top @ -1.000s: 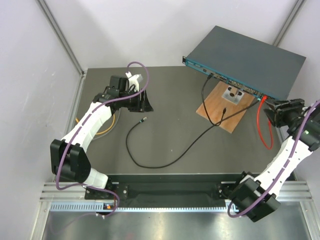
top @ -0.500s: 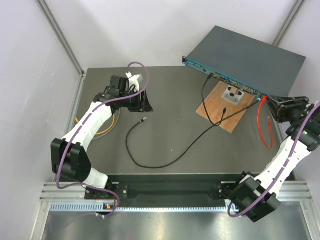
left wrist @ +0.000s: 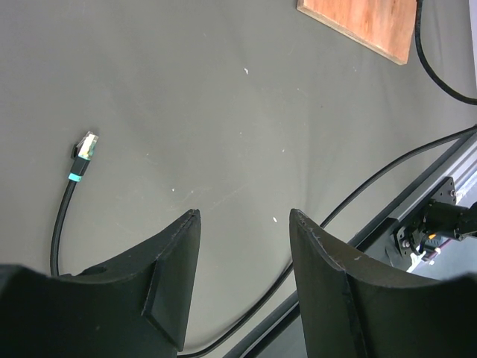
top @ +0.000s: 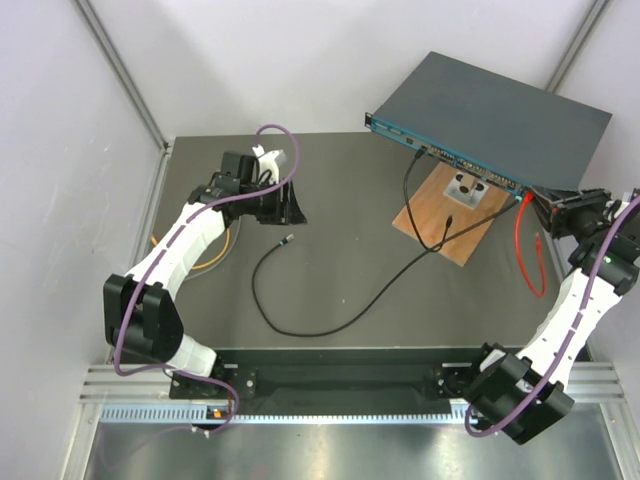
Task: Pull the plug from the switch port
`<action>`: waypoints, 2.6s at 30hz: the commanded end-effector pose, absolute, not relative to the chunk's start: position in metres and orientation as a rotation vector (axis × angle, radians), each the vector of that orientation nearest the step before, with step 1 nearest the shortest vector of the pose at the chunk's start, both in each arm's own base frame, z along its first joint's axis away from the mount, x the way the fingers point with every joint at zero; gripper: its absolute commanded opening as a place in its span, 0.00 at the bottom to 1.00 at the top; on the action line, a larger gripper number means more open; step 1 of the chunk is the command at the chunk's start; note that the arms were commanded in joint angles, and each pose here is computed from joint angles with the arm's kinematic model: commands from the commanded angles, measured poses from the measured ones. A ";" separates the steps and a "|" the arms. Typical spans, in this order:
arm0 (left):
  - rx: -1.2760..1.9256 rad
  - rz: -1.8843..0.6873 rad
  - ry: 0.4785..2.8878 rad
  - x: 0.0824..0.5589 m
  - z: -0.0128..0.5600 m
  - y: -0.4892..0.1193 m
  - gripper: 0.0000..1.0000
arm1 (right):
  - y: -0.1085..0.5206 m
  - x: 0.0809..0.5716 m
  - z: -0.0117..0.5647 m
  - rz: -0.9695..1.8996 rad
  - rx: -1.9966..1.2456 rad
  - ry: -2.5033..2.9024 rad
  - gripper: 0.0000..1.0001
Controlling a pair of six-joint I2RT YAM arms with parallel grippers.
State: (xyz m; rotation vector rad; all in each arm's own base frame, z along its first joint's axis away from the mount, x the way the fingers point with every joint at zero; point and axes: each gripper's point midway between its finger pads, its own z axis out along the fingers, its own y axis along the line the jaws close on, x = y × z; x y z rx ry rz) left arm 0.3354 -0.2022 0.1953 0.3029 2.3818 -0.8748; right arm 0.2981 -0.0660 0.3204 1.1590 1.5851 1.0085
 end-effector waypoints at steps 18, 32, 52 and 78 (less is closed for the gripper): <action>0.329 -0.880 2.319 0.341 0.207 -0.199 0.56 | -0.058 0.288 0.322 0.969 1.045 1.565 0.28; 0.335 -0.877 2.320 0.338 0.208 -0.198 0.56 | -0.075 0.295 0.330 0.968 1.052 1.509 0.28; 0.329 -0.883 2.325 0.336 0.206 -0.197 0.56 | -0.091 0.302 0.316 1.004 1.219 1.414 0.18; 0.320 -0.894 2.338 0.342 0.202 -0.197 0.56 | -0.097 0.291 0.274 0.876 1.507 1.714 0.00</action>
